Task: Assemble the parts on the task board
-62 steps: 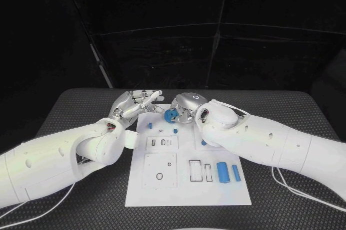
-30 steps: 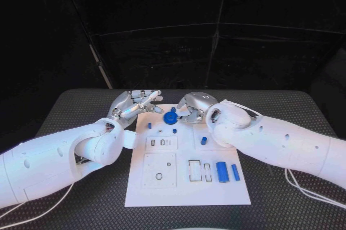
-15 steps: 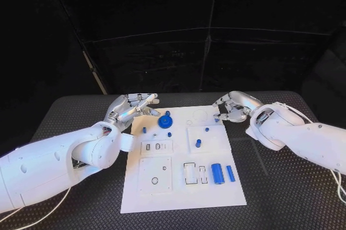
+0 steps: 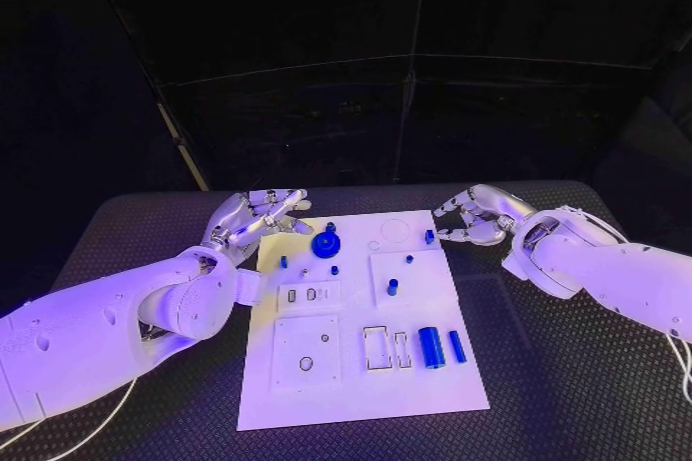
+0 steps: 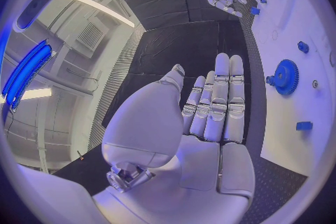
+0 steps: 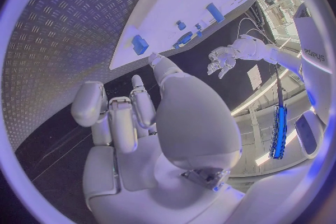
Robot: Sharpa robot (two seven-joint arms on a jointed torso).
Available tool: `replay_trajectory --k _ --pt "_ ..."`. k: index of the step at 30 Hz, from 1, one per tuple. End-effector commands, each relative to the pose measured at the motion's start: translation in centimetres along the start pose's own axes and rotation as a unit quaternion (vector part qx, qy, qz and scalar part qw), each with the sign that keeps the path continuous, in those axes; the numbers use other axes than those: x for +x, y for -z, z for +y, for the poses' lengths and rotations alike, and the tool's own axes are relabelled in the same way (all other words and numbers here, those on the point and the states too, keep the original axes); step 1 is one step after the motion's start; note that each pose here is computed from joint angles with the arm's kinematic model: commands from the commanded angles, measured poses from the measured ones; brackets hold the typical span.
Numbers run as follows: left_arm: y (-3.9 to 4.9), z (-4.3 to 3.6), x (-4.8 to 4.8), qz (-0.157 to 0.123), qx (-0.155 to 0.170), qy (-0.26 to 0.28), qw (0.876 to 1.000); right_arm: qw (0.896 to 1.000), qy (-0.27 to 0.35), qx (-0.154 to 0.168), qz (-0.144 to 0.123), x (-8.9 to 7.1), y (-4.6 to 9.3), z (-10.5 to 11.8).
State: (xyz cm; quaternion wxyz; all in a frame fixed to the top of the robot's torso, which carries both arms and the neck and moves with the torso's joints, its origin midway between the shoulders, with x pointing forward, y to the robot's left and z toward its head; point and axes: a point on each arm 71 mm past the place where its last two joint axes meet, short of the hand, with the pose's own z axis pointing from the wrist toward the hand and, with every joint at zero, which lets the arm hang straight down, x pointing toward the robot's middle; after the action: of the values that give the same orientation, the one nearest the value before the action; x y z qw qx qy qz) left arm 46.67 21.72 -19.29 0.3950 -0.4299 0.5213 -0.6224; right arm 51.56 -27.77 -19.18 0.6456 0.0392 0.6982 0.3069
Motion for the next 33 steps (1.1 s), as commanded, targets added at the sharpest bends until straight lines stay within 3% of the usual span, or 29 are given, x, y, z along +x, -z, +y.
replay_trajectory --k 1,11,33 --pt "-0.08 -0.11 0.21 0.008 0.005 0.003 1.000 1.000 -0.008 -0.013 0.018 0.3 -0.2 0.2" --pt "-0.08 -0.10 0.17 0.008 0.005 0.003 1.000 0.999 -0.001 -0.008 0.040 1.3 -0.3 -0.1" --pt "-0.13 -0.05 0.13 0.009 0.004 0.003 1.000 0.999 0.005 -0.002 0.042 2.6 -1.4 0.0"
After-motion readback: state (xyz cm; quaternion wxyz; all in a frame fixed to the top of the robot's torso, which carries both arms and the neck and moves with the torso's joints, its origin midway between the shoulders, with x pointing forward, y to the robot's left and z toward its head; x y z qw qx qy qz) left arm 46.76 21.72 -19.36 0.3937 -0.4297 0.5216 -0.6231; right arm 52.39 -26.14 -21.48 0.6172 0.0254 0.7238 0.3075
